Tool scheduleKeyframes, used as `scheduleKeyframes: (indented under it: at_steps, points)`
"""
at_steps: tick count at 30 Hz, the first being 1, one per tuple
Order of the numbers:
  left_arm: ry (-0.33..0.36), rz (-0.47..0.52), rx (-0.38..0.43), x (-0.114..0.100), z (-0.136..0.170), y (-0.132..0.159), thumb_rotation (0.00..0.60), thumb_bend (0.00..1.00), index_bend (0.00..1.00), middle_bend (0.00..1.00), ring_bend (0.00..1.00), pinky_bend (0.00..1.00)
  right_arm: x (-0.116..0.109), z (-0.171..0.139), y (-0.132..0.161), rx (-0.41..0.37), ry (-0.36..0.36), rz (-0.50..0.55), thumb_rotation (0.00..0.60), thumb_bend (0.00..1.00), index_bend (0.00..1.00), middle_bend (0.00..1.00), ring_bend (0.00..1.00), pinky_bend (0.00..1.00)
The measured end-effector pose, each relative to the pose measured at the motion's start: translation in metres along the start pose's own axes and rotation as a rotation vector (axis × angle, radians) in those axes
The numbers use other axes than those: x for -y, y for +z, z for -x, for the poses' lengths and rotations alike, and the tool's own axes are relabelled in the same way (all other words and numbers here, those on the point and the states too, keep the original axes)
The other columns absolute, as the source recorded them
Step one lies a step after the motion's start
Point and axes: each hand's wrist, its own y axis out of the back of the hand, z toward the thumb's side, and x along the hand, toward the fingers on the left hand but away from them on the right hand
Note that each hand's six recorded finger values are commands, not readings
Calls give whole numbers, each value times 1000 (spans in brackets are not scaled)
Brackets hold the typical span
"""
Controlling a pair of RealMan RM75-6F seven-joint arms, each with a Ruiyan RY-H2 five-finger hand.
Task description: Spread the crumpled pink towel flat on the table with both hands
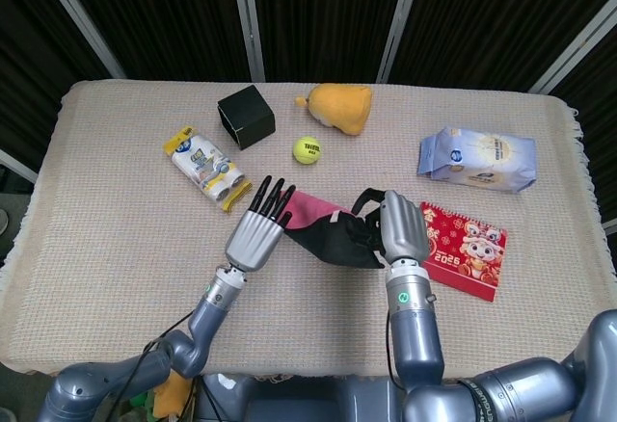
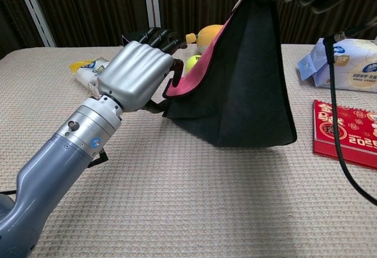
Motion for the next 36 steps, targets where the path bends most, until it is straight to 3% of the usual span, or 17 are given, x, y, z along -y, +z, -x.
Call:
scheduleKeyframes:
  at_steps: [11, 19, 36]
  points:
    - [32, -14, -38, 0, -17, -11, 600, 243, 514, 126, 0, 0, -3, 3, -4, 5, 5, 1, 600, 616, 765, 1000, 1000, 972]
    - [21, -6, -44, 3, -19, -10, 600, 349, 556, 129, 0, 0, -5, 4, -5, 4, 7, 4, 600, 616, 765, 1000, 1000, 972]
    - [18, -24, -61, 3, -24, -19, 600, 411, 615, 140, 0, 0, -7, 4, -10, 9, 18, 5, 600, 618, 765, 1000, 1000, 972]
